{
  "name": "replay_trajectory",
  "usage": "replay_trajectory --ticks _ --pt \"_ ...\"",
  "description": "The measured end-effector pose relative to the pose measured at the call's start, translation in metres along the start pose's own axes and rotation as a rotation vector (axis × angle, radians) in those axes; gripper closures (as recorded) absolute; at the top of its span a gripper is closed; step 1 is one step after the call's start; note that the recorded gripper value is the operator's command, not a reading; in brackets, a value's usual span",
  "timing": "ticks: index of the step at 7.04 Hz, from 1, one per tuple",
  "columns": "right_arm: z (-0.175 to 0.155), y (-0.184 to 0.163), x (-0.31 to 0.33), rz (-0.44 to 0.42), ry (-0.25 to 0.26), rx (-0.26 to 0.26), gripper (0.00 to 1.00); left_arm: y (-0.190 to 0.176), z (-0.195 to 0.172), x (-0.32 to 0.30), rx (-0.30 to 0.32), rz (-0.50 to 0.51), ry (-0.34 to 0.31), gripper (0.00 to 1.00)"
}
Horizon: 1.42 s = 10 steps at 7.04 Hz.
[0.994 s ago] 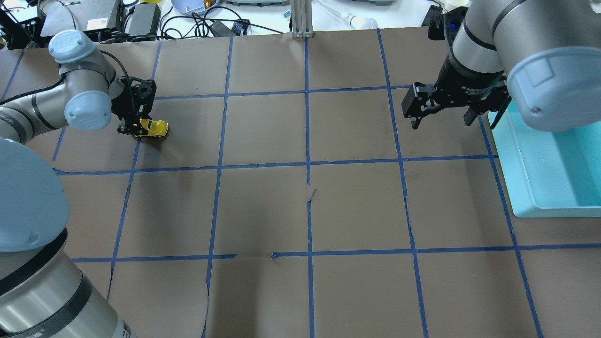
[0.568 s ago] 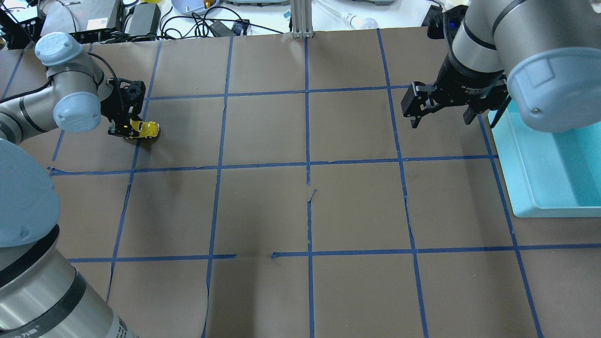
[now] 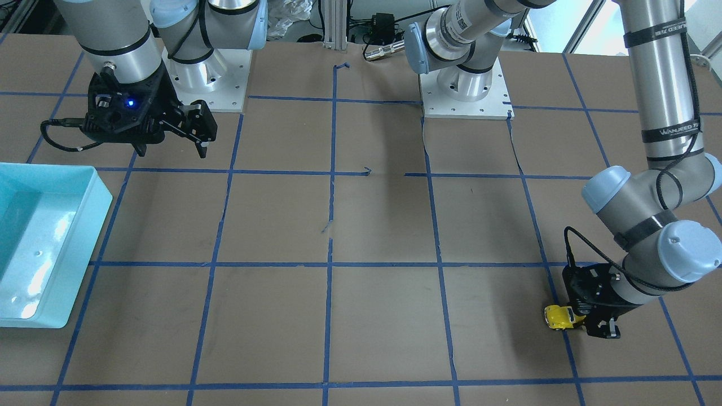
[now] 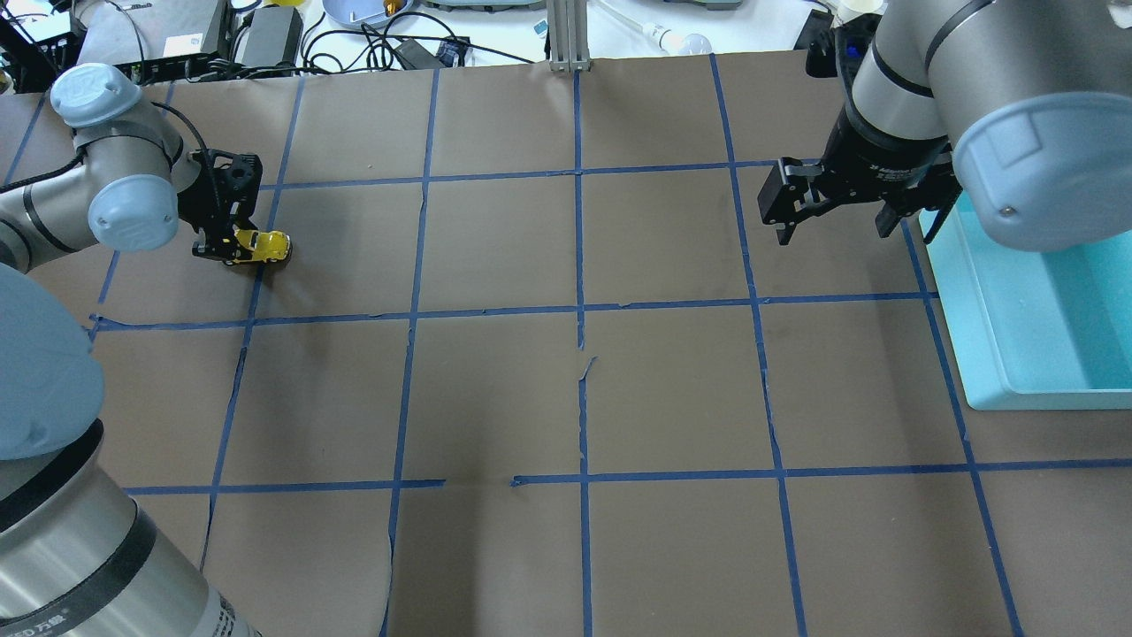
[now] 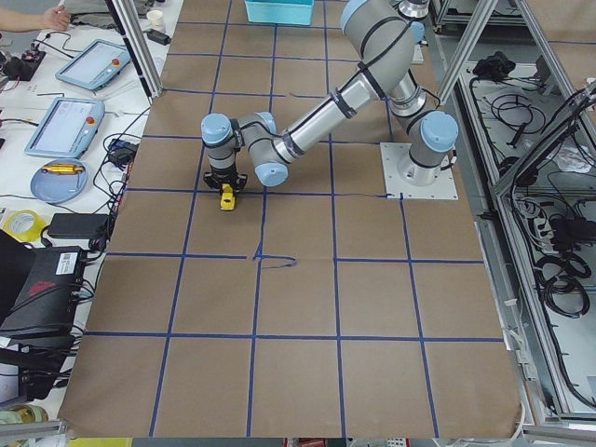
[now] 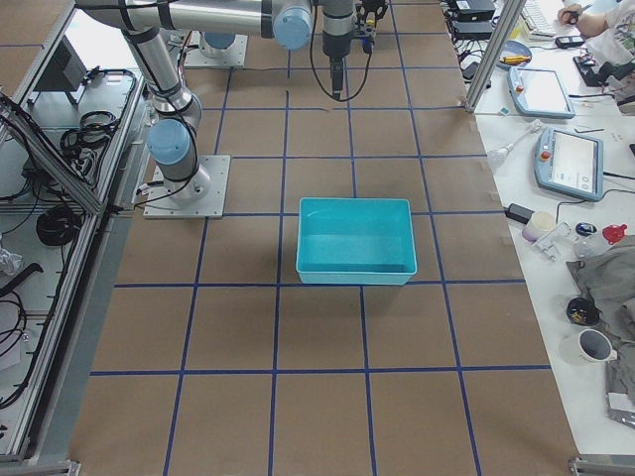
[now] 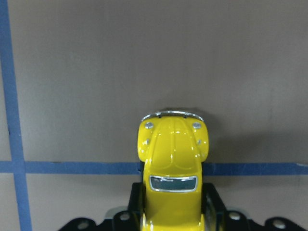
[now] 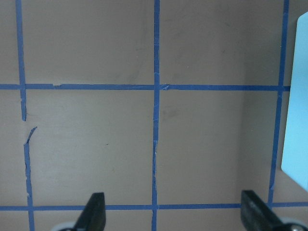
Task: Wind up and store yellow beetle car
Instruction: 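Hold the yellow car with the left gripper and pull it backward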
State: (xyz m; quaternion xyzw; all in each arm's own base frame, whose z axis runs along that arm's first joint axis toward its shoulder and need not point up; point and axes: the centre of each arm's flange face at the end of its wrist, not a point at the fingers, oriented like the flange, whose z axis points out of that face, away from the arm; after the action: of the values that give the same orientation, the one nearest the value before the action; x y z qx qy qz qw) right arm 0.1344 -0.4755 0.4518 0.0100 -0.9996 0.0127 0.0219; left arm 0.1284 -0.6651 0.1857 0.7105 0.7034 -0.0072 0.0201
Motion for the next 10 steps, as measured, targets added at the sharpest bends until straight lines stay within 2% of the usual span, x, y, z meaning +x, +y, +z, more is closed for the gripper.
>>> replay_trajectory --ticks 5,10 --pt "0.005 -0.001 0.000 -0.007 0.003 -0.011 0.00 0.020 0.000 0.003 -0.002 -0.003 -0.001 0.92" --pt "0.005 -0.001 0.000 -0.008 0.001 -0.007 0.00 0.023 -0.001 0.003 -0.003 -0.007 -0.002 0.91"
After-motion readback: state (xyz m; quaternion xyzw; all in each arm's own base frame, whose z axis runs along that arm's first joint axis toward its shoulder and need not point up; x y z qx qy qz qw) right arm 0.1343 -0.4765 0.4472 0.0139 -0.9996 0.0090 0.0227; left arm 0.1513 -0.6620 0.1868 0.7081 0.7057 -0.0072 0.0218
